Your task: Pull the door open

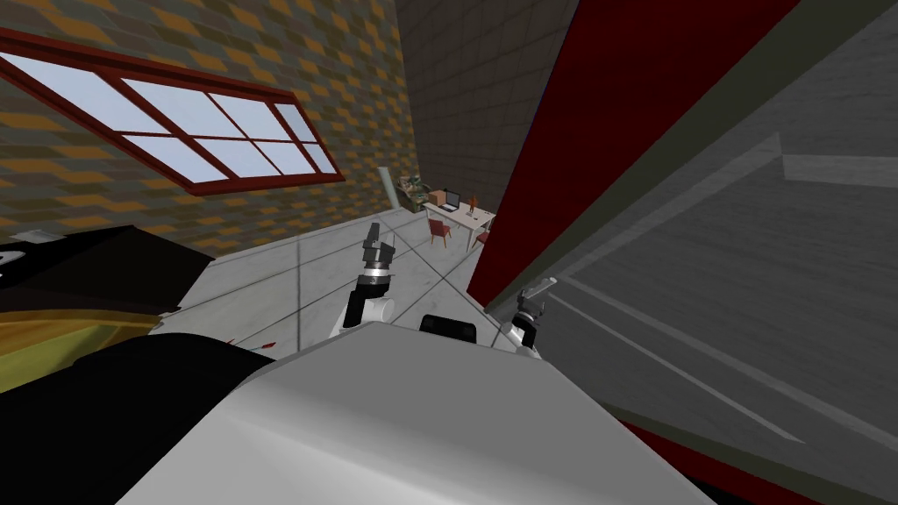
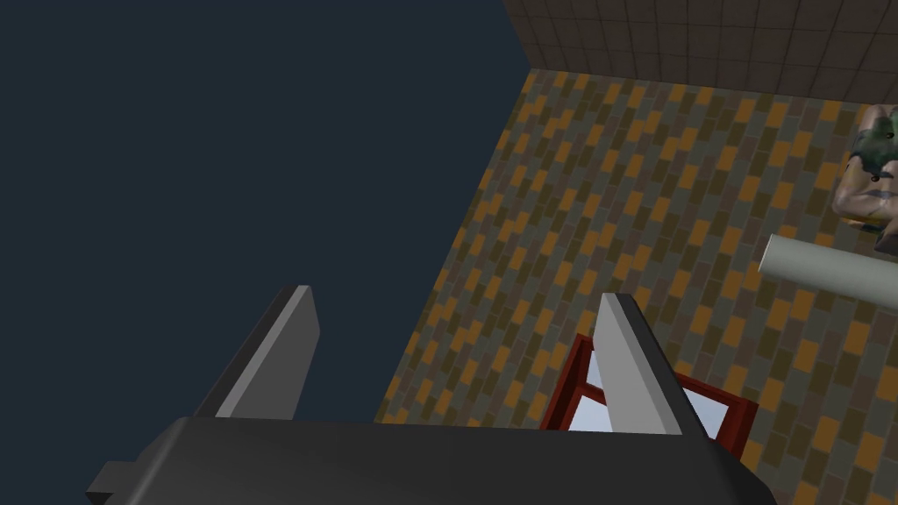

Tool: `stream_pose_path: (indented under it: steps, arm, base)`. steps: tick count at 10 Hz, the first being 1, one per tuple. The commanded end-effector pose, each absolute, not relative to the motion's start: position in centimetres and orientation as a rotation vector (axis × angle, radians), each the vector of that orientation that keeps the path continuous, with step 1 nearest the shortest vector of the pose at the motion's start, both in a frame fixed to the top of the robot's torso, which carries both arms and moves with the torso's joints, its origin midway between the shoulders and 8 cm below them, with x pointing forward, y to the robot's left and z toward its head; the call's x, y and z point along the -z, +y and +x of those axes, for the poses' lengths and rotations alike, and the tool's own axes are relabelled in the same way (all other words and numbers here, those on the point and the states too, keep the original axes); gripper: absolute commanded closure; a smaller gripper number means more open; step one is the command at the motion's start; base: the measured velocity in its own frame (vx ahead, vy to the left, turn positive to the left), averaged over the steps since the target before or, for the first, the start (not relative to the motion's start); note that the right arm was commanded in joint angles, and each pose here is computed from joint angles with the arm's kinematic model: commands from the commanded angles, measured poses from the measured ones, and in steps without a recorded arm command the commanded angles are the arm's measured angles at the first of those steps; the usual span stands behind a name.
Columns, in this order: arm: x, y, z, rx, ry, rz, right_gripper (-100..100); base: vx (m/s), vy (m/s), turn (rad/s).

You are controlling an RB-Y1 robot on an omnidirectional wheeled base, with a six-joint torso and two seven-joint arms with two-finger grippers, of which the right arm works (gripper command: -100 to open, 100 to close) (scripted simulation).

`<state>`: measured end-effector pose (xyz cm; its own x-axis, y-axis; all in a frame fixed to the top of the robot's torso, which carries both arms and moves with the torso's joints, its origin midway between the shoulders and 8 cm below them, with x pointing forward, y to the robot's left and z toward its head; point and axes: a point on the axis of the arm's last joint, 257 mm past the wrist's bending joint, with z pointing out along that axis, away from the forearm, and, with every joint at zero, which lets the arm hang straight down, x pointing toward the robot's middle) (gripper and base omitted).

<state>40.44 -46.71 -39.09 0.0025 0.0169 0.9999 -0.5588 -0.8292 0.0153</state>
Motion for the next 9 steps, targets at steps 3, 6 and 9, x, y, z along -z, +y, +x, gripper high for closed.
stream_pose_path:
  steps: [3, 6, 9]
  arm:
    - [39.3, -49.5, 38.6, -1.876, -0.565, 1.869, -100]
    - [39.2, -51.7, 37.2, -1.872, -0.57, 1.866, -100]
    - [39.4, -51.9, 36.9, -1.869, -0.567, 1.867, 100]
  base:
    - [0.093, -0.001, 0.022]
    - [0.107, -0.001, 0.019]
    - [0.074, -0.001, 0.017]
